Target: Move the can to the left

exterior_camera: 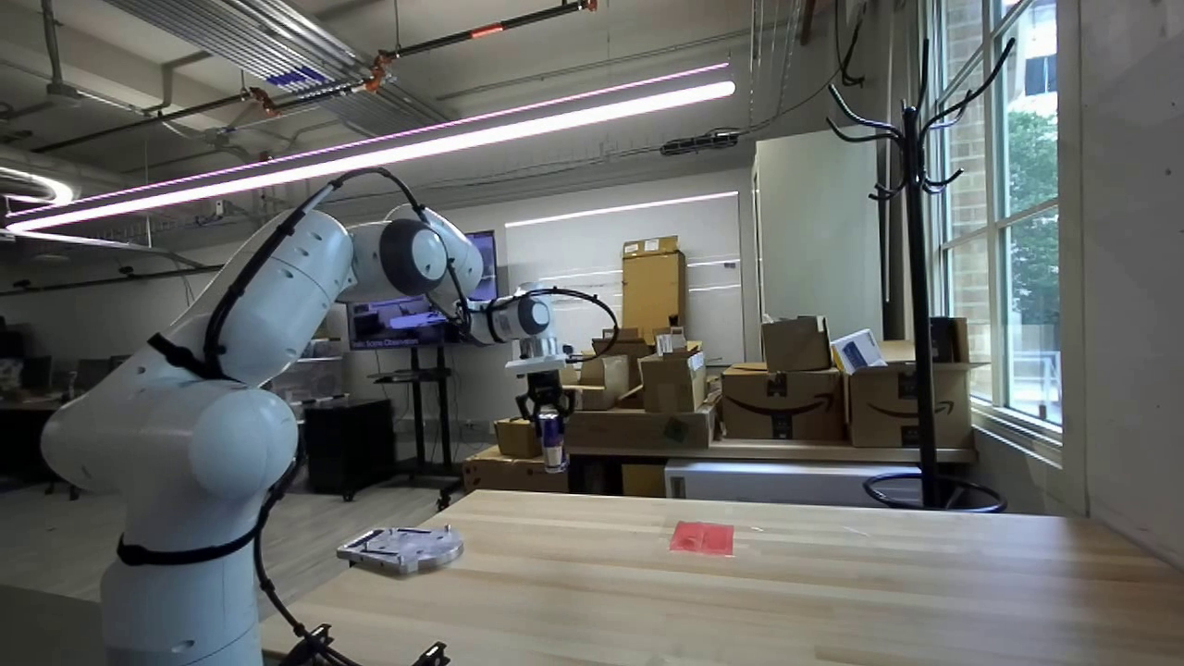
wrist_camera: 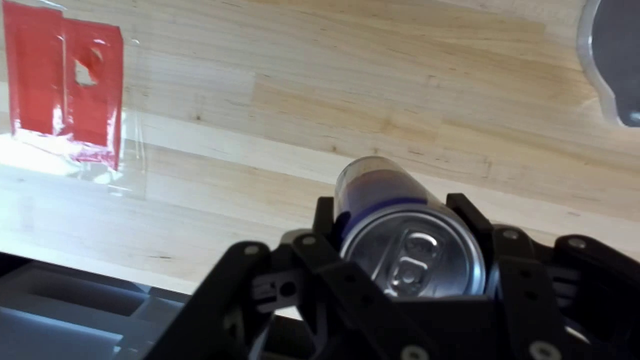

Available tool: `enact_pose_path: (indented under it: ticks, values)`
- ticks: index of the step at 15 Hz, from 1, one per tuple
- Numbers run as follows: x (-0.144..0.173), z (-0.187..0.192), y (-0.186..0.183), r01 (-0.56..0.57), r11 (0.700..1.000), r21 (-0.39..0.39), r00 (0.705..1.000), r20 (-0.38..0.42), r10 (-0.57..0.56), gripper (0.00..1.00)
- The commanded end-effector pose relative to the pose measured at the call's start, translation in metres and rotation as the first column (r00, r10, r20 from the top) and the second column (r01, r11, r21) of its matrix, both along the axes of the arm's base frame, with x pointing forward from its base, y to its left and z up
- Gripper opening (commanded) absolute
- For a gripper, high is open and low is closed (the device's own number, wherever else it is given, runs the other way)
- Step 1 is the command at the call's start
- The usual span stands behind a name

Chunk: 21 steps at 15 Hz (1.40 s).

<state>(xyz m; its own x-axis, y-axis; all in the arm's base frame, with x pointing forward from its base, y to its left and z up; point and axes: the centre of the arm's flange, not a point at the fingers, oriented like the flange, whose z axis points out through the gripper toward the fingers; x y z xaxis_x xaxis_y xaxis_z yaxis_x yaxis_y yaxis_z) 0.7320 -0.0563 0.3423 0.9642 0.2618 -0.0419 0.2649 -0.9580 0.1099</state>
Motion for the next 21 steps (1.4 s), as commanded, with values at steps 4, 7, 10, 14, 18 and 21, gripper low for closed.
enact_pose_path:
  ticks: [4, 7, 10, 14, 18, 21]
  values:
    - [-0.042, 0.003, 0.086, -0.235, 0.971, -0.038, 0.972, -0.014, 0.235, 0.33]
    - [-0.057, -0.008, 0.119, -0.326, 0.944, -0.056, 0.945, -0.029, 0.325, 0.33]
    - [-0.068, -0.017, 0.143, -0.393, 0.917, -0.070, 0.920, -0.042, 0.390, 0.33]
    - [-0.087, -0.027, 0.170, -0.470, 0.879, -0.077, 0.883, -0.058, 0.466, 0.33]
    - [-0.103, -0.041, 0.194, -0.493, 0.868, -0.064, 0.870, -0.071, 0.489, 0.33]
    - [-0.115, -0.050, 0.208, -0.514, 0.855, -0.069, 0.857, -0.073, 0.509, 0.33]
